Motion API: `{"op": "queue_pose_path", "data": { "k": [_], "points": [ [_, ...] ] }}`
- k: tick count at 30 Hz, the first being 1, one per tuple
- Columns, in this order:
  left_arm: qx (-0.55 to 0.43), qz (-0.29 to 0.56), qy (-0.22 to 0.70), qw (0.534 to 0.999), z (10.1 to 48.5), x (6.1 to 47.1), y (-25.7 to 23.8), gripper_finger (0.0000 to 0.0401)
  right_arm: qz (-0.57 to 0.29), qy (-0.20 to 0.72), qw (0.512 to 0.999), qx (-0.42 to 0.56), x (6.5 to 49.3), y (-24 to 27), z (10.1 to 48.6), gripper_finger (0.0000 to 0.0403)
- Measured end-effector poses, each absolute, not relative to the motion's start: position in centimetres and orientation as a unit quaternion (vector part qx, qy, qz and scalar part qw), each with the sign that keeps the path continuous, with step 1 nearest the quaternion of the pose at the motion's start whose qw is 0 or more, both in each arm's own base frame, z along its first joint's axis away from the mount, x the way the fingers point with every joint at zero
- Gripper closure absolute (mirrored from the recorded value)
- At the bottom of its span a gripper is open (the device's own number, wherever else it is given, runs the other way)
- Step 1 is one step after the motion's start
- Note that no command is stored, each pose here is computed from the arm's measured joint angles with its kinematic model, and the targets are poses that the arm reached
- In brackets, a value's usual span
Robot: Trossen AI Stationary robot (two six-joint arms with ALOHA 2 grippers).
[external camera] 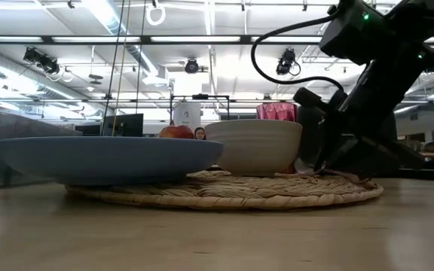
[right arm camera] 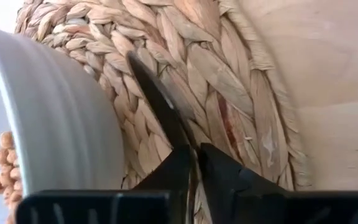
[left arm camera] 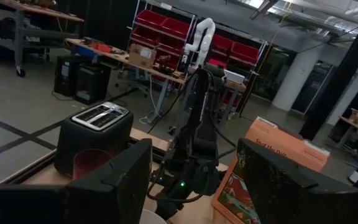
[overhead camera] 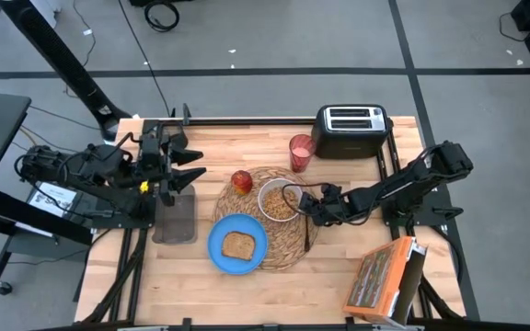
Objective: Arrange a breakfast setting
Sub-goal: Put the black spoon on the brown table mat, then return to Home Position
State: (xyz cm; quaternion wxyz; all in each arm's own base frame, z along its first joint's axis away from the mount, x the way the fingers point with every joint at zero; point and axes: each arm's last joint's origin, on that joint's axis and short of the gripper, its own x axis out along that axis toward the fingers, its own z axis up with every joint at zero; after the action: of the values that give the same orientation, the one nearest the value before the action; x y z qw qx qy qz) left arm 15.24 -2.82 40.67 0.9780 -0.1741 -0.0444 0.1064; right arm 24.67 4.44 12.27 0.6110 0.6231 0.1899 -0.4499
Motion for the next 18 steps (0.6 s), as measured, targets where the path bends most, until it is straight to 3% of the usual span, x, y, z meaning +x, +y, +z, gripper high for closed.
{"op": "queue_pose_path", "data": {
  "k": [7,18],
  "points": [
    [-0.174,0.106,-0.045,0.978,40.7,15.2,-2.8,0.0159,-0.437,0.207,0.624,0.614,24.6,4.5,12.6,0.0319],
    [-0.174,0.106,-0.047,0.978,40.7,15.2,-2.8,0.0159,-0.432,0.234,0.644,0.586,22.8,3.8,15.1,0.0314]
  ]
}}
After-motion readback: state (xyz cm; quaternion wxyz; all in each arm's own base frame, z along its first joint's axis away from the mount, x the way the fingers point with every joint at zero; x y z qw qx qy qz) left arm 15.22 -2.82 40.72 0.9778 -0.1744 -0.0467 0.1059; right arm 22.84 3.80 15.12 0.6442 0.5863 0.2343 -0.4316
